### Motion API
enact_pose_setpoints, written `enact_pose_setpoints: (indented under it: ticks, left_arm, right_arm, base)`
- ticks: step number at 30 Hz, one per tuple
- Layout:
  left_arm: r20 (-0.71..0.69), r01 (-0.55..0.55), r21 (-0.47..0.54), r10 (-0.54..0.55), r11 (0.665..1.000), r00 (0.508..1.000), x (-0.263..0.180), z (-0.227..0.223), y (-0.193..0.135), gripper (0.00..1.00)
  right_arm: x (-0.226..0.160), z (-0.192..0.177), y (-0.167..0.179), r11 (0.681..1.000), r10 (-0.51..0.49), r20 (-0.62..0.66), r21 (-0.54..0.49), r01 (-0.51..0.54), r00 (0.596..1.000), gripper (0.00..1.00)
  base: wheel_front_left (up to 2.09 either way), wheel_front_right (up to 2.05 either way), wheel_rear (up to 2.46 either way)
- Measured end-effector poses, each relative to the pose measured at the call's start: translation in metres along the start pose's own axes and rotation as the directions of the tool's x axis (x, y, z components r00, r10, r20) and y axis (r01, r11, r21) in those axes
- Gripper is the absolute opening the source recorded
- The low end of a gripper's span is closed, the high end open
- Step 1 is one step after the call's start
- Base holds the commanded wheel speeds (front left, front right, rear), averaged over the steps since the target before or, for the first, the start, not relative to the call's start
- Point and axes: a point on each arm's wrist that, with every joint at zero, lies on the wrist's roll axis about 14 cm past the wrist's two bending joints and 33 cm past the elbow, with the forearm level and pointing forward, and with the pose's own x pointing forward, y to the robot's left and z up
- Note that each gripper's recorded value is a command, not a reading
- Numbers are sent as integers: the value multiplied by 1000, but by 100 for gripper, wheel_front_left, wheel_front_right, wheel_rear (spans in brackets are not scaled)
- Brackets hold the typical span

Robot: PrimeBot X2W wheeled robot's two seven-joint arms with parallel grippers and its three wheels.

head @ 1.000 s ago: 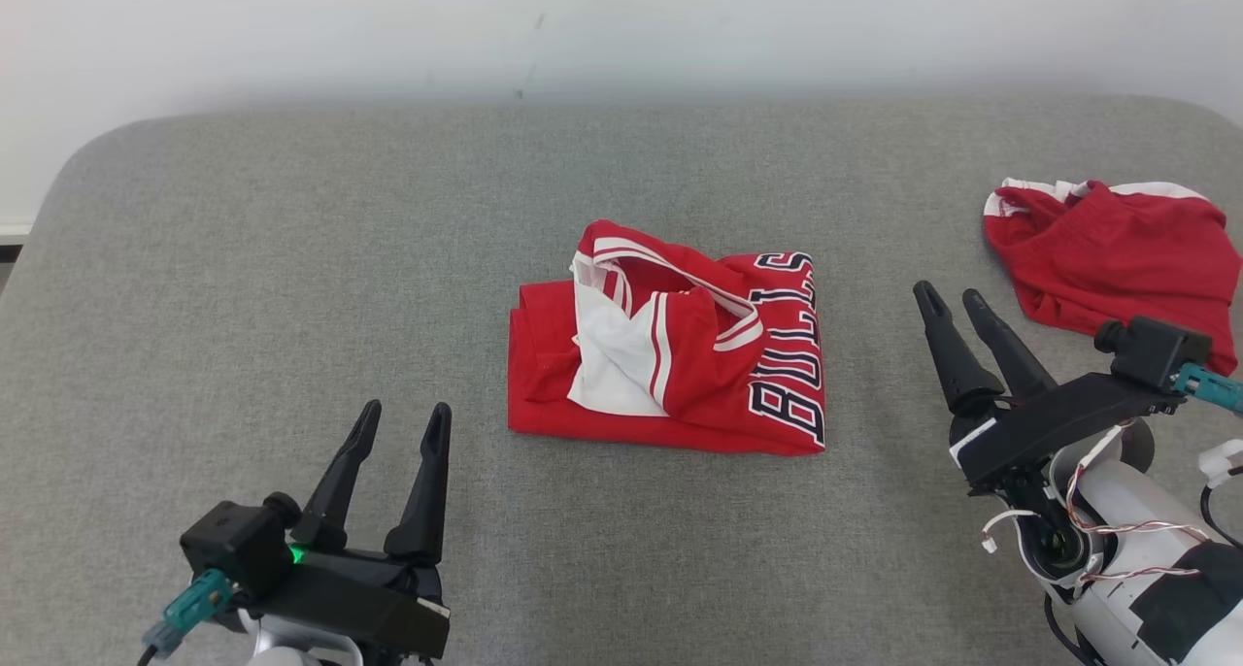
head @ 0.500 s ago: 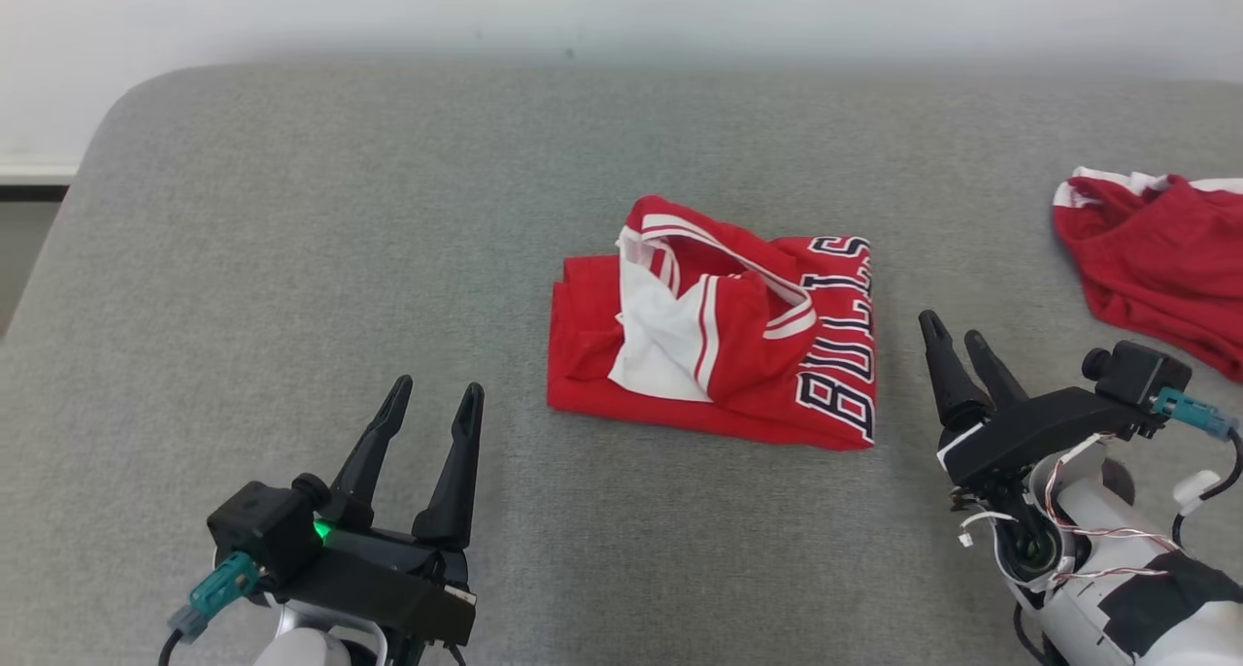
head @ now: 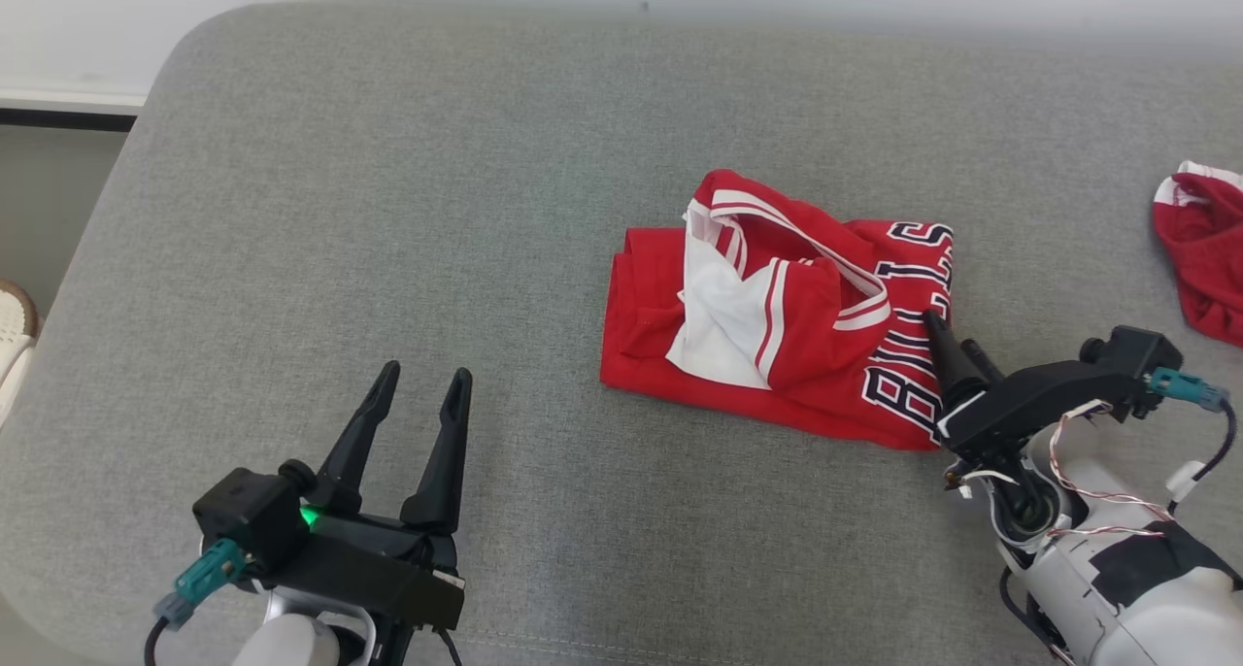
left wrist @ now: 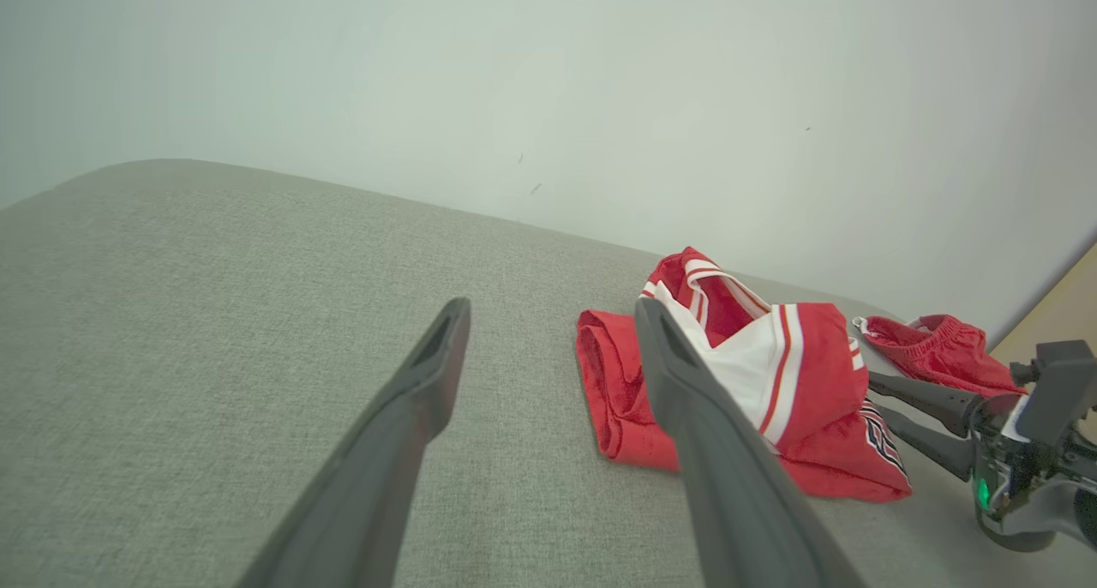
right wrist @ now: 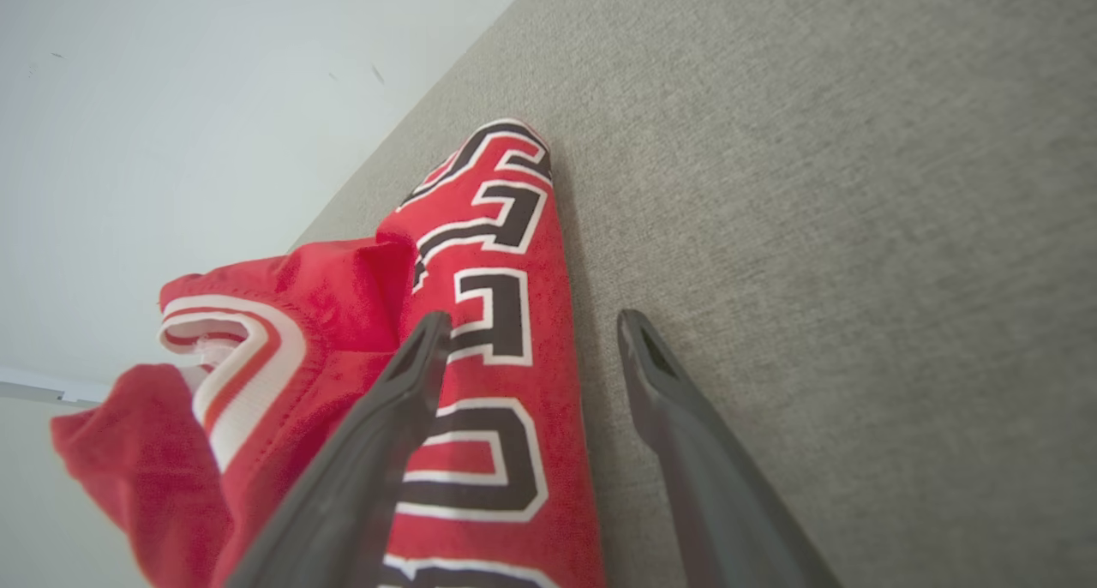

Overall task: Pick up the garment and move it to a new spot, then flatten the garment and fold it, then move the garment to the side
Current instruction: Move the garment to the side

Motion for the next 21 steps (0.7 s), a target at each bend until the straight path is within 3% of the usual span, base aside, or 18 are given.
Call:
enact_pose_setpoints:
  ticks: [10,11,12,14,16,21]
  left_arm:
    - [1,-25,3,25,1000,1000,-3,1,9,100]
    - [1,-25,3,25,1000,1000,-3,1,9,100]
    - [1,-26,3,26,1000,1000,-3,1,9,100]
    - [1,-28,3,28,1000,1000,-3,1,10,100]
    - [0,-29,3,29,1000,1000,-3,1,10,100]
    - [0,-29,1,29,1000,1000,-3,0,10,100]
  right_arm:
    - [8,-18,6,1000,5,-94,17,-3,996,100]
    - [8,-18,7,1000,8,-97,18,-6,995,92]
    - [8,-18,7,1000,8,-98,18,-6,995,50]
    - [8,-18,9,1000,12,-104,17,-10,995,35]
    - [9,-18,10,1000,12,-107,17,-11,994,0]
    - [8,-18,13,1000,24,-109,21,-21,994,0]
  base:
    - [0,0,0]
    - [0,0,0]
    - [0,0,0]
    - [0,0,0]
    - [0,0,0]
    - [0,0,0]
